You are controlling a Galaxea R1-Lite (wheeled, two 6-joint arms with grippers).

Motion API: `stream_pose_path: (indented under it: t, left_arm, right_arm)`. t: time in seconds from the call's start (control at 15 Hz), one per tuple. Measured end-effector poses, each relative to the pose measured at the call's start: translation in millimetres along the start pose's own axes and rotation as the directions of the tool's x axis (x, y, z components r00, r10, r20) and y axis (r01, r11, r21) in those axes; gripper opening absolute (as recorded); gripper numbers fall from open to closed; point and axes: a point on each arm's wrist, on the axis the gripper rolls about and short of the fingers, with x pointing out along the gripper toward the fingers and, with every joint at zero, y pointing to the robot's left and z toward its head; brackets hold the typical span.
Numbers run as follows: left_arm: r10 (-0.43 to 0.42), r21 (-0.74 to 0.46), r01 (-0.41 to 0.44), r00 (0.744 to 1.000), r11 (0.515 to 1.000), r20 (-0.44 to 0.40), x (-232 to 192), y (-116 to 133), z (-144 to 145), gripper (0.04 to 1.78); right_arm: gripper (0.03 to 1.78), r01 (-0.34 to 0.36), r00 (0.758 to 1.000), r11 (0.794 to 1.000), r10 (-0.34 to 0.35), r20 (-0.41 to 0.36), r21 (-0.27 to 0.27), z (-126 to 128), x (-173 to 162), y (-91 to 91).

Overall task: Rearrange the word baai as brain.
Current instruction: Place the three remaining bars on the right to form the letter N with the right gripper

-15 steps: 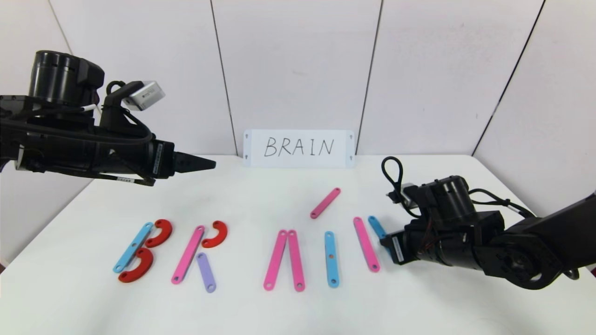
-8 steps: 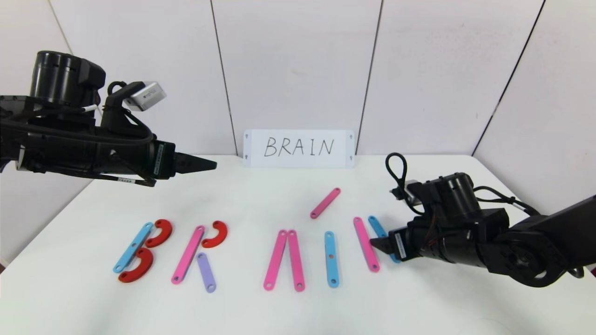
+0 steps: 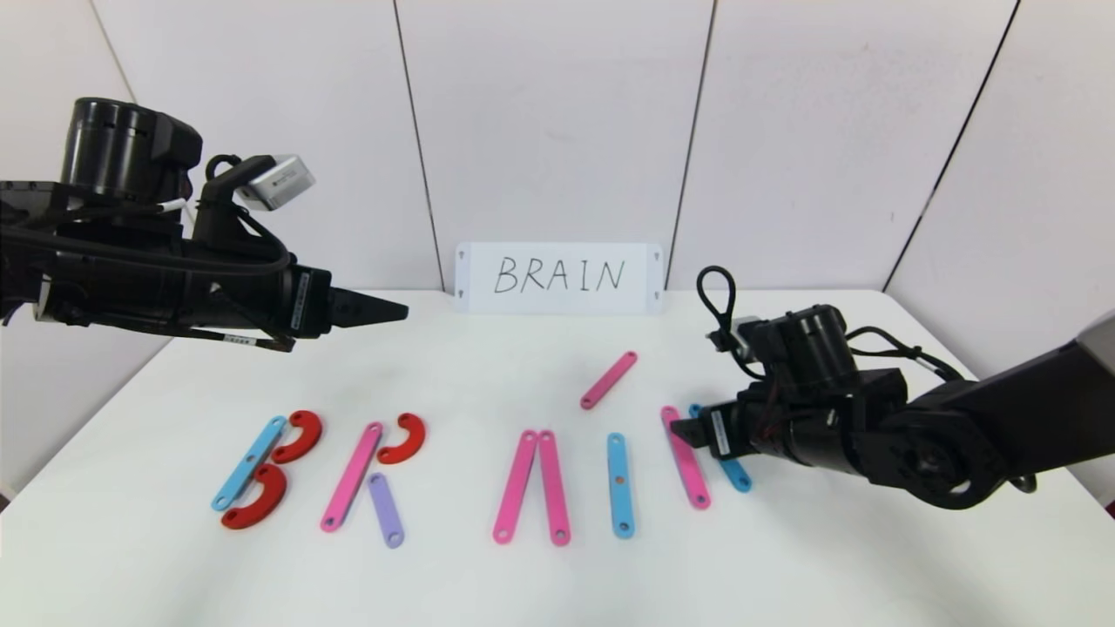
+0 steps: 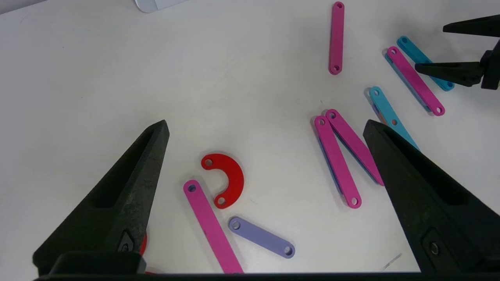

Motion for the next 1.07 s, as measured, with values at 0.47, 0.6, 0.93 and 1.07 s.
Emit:
stream_pose_path:
  t: [0.47, 0.6, 0.93, 1.07]
  left_arm:
    - [-0.003, 0.001, 0.003, 1.0, 1.0, -0.003, 0.8, -1.2, -0.3, 1.74]
    - [-0.004, 0.001, 0.004, 1.0, 1.0, -0.004, 1.4, -1.3, -0.5, 1.74]
    - [-0.007, 0.002, 0.007, 1.0, 1.0, -0.006, 2.5, -2.0, -0.7, 1.74]
    - [-0.008, 0.002, 0.008, 1.0, 1.0, -0.007, 2.6, -2.3, -0.7, 1.74]
  right_arm:
    - [1.74, -0.007, 1.0, 0.999, 0.007, 0.0, 0.044, 6.7, 25.7, 13.1]
    - [1.74, -0.013, 1.0, 0.999, 0.014, -0.007, 0.05, 5.3, 30.1, 17.3]
    - [1.74, -0.039, 0.999, 0.998, 0.039, -0.001, 0.041, 6.7, 33.8, 30.2]
    - [1.74, -0.043, 0.999, 0.998, 0.043, -0.002, 0.038, 6.5, 34.6, 32.9]
